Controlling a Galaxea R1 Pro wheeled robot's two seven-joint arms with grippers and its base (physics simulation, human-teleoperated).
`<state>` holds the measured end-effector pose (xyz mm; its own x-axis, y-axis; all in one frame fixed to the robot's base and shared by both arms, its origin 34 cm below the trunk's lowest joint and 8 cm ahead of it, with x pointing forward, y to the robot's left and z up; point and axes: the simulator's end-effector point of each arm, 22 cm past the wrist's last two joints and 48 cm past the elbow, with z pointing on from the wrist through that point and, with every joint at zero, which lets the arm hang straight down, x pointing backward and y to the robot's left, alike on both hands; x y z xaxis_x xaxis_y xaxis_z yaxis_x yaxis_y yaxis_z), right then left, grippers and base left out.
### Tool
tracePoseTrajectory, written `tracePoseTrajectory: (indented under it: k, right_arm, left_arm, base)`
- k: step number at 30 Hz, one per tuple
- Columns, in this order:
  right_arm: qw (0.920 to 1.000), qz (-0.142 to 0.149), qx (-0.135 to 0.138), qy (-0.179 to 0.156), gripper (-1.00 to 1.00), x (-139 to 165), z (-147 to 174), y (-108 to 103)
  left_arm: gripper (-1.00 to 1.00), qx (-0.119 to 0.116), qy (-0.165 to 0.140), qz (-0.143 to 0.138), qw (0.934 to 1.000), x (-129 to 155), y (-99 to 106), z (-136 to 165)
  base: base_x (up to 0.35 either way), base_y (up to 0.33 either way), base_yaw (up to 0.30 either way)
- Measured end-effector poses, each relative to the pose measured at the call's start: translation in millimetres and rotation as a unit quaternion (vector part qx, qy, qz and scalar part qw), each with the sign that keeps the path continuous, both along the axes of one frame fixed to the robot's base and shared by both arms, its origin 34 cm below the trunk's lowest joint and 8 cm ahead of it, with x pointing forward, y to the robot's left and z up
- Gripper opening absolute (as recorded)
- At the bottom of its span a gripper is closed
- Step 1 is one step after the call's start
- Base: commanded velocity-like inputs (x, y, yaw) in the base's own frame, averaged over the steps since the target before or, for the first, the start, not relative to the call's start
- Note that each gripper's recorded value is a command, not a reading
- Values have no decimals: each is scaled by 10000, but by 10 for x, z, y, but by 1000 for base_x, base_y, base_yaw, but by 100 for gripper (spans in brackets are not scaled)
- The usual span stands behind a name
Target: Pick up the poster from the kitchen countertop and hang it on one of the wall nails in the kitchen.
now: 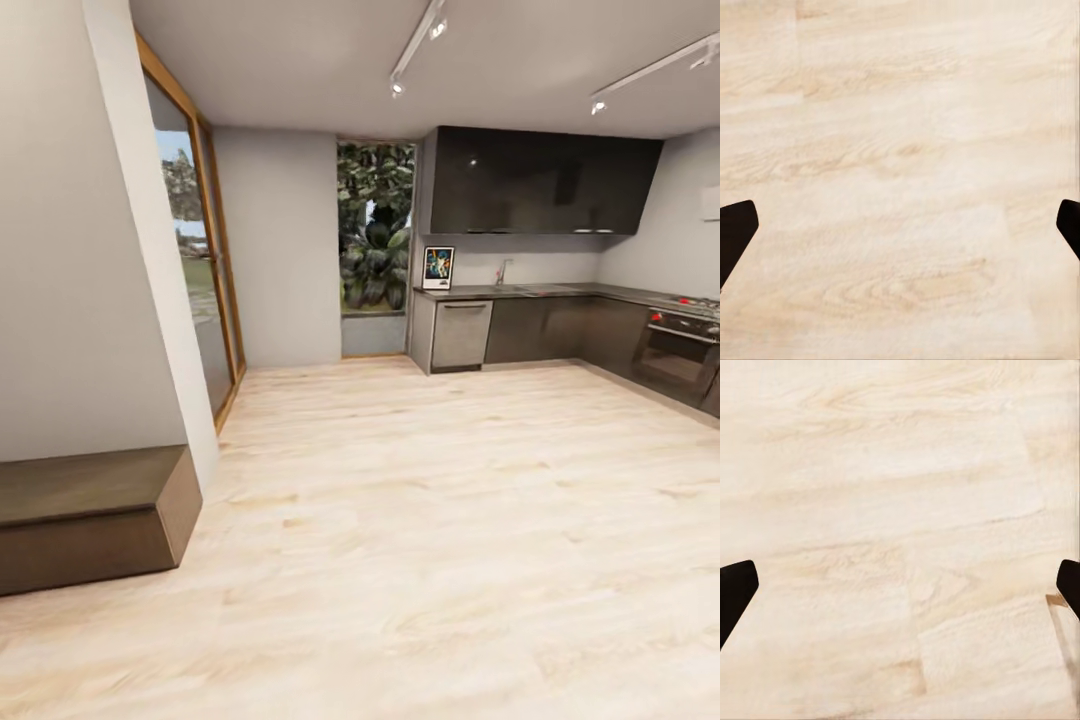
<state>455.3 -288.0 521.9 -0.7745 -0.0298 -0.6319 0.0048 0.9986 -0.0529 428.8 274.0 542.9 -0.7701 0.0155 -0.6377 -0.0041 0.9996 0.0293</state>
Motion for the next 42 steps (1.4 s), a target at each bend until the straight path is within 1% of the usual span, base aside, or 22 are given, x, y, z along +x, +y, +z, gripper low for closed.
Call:
tracePoseTrajectory:
  k: [9, 42]
  right_arm:
    - [10000, -1, -4, -6, 100, 4, 4, -6]
    - [10000, -16, -3, -7, 100, 4, 5, -15]
  left_arm:
    - [100, 3, -6, 1, 10000, 3, 5, 4]
    - [100, 5, -2, 2, 10000, 1, 7, 3]
  base:
    - [335, 0, -75]
    - [335, 0, 0]
